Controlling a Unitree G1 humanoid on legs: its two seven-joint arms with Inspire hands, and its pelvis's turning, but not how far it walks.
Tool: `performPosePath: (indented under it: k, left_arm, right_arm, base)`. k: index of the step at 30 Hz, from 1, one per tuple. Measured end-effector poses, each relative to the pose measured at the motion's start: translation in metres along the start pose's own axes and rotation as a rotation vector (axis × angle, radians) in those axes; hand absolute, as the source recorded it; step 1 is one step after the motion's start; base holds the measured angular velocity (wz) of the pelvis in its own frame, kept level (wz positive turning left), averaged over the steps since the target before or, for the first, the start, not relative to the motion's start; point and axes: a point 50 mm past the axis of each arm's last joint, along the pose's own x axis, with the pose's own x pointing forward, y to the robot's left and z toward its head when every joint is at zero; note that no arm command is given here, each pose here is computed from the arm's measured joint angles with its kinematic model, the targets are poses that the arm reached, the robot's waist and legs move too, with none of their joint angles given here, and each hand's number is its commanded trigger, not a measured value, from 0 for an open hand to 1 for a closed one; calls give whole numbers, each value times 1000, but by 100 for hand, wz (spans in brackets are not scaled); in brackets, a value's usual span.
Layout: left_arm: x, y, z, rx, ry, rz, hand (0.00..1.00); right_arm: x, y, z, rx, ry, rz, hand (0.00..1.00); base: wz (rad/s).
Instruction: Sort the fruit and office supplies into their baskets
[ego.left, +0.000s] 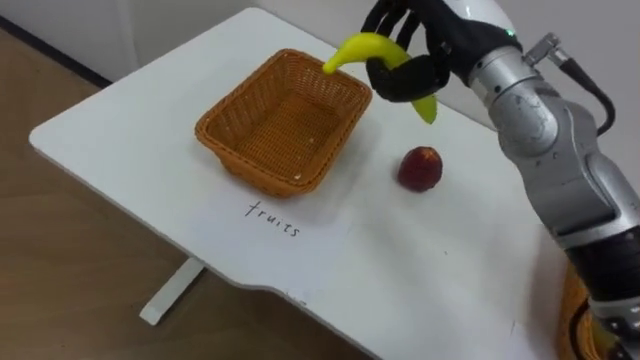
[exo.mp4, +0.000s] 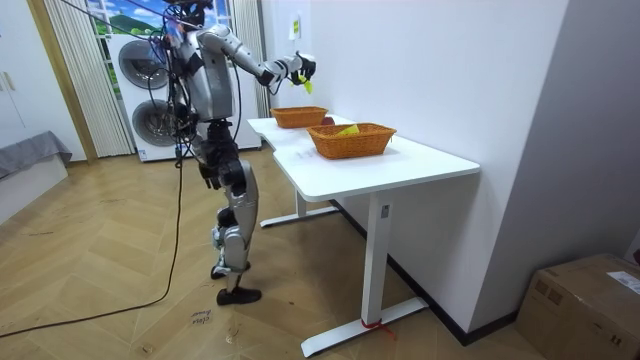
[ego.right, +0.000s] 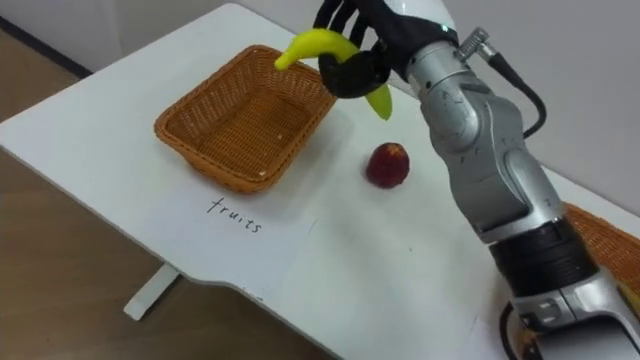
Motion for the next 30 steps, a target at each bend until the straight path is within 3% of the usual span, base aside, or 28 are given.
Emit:
performPosePath:
  k: [9, 30]
  left_arm:
    - [0, -3, 3, 13, -18, -53, 0]
    - [0, -3, 7, 47, -59, -108, 0]
  right_arm:
    - [4, 30, 9, 21, -28, 66, 100]
    - [11, 39, 42, -36, -183, 29, 100]
  base:
    - [5]
    - [2]
